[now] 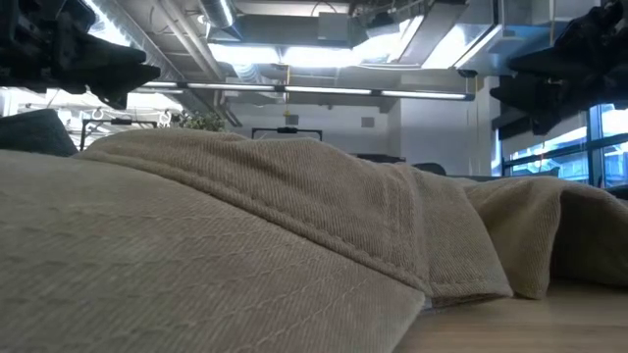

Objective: Pick & Place hat
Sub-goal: Put the bottom right black cap into the blue bin

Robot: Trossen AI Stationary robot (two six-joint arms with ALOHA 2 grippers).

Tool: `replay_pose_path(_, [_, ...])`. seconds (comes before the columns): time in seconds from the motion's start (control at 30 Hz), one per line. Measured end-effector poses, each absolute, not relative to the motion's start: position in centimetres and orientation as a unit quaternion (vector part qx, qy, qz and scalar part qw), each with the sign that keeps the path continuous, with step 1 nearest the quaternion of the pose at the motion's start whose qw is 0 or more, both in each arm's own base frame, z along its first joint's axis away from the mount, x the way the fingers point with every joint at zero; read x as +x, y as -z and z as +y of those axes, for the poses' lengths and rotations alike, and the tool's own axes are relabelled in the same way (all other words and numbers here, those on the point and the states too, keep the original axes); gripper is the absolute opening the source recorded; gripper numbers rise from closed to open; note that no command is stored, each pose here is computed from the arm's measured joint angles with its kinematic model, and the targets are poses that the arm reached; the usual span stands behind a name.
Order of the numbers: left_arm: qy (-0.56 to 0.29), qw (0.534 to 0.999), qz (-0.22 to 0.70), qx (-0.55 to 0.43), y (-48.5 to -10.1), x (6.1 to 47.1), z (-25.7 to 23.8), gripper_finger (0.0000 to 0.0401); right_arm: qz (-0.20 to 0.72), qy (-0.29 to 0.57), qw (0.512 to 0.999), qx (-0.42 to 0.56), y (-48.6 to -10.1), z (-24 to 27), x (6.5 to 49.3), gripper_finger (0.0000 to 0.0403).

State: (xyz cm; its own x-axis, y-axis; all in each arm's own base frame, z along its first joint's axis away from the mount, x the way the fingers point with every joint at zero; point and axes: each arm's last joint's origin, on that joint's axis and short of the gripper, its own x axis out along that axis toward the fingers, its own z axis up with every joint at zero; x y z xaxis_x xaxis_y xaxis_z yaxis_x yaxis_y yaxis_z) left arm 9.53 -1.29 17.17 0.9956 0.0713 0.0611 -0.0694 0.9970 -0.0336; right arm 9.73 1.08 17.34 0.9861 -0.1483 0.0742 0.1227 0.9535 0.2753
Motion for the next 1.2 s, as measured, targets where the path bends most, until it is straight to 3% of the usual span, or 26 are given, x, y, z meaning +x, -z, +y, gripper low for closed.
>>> replay_pose_path(0.17, [-0.035,0.999,-0.031,-0.014,-17.2,9.5,-1.3,0.0173,-0.097,0.082,0.987,0.099,-18.4,1.0,9.6,0.0241])
replay_pose_path(0.4, [-0.035,0.999,-0.031,-0.014,-17.2,9.5,-1.3,0.0173,-0.143,0.037,0.989,0.018,-21.0,1.2,9.3,0.0241])
replay_pose_path(0.63, [-0.036,0.999,-0.031,-0.014,-17.2,9.5,-1.3,0.0173,-0.07,0.006,0.997,-0.043,-25.2,1.8,11.1,0.0241])
replay_pose_path(0.8, [-0.036,0.999,-0.031,-0.014,-17.2,9.5,-1.3,0.0173,0.052,-0.068,0.994,-0.072,-27.9,3.0,14.4,0.0241])
replay_pose_path(0.97, [-0.035,0.999,-0.031,-0.015,-17.2,9.5,-1.3,0.0173,0.195,-0.16,0.968,-0.001,-29.4,5.3,16.9,0.0241])
replay_pose_path(1.2, [-0.036,0.999,-0.031,-0.015,-17.2,9.5,-1.3,0.0173,0.447,-0.151,0.868,0.153,-28.4,9.0,16.6,0.0241])
